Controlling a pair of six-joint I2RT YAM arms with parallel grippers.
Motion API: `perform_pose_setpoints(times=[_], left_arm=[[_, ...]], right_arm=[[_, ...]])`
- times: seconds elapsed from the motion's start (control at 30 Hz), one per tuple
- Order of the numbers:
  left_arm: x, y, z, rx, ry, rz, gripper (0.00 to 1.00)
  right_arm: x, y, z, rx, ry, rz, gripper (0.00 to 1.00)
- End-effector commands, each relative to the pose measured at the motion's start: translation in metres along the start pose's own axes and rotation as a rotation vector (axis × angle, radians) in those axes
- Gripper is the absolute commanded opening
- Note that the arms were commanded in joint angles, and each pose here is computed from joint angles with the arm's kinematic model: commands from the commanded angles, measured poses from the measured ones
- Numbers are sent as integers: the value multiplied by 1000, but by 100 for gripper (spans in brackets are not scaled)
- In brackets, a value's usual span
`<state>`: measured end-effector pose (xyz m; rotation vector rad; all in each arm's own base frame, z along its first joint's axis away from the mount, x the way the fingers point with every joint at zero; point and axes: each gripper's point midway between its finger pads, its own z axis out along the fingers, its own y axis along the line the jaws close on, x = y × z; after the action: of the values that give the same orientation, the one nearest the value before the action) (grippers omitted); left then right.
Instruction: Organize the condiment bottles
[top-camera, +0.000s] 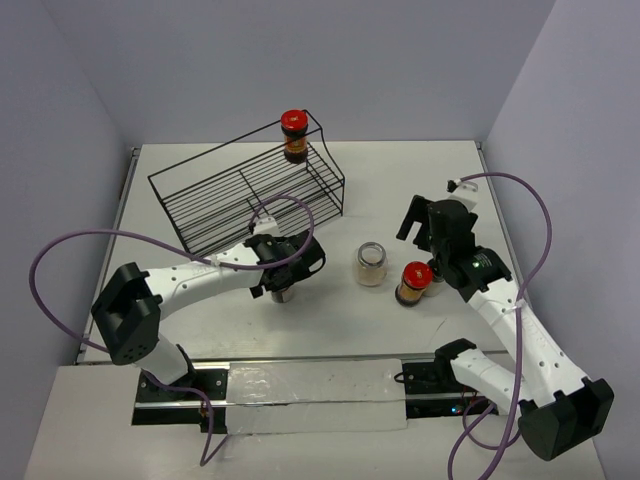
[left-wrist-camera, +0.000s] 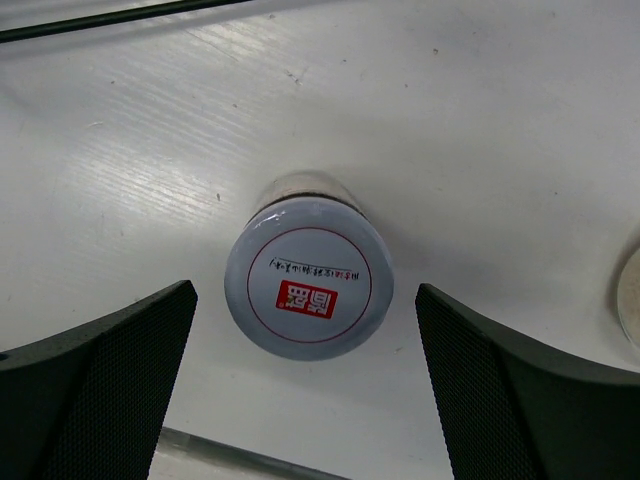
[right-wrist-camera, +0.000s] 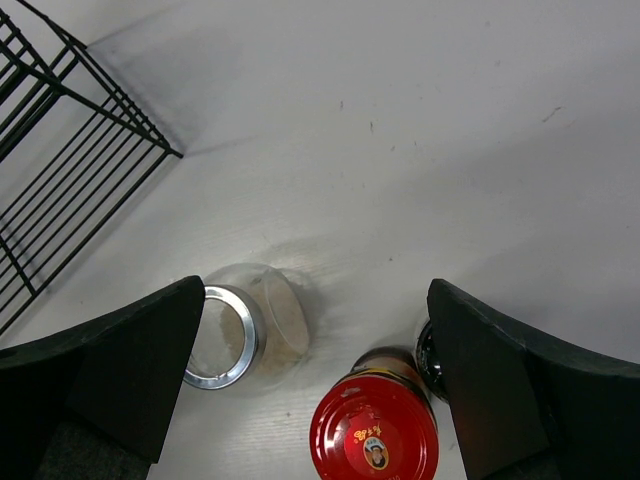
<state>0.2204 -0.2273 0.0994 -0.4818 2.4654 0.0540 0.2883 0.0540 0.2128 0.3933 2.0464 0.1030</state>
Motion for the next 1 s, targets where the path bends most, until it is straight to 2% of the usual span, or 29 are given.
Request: perform_pose_setpoints(times=[0.0, 0.1, 0.5, 0.57, 0.73, 0.8, 0.97], left_arm=[[-5, -5, 9, -5, -34, -41, 99], [-10, -4, 19, -12, -25, -55, 98], [-3, -7, 28, -5, 13, -38, 82], [-2, -7, 28, -7, 8, -26, 82], [1, -11, 24, 1, -11, 11, 98], [2, -12, 24, 7, -8, 13, 99], [3, -15, 23, 13, -15, 12, 81]], right_arm=[[-9, 8, 2, -26, -25, 21, 100], [-9, 8, 2, -26, -25, 20, 100], [-10, 12, 5, -33, -20, 25, 100], [-8, 11, 6, -32, -16, 23, 100], [-6, 12, 7, -34, -10, 22, 100], [-6, 12, 7, -37, -11, 23, 100], [-7, 12, 7, -38, -13, 22, 100]])
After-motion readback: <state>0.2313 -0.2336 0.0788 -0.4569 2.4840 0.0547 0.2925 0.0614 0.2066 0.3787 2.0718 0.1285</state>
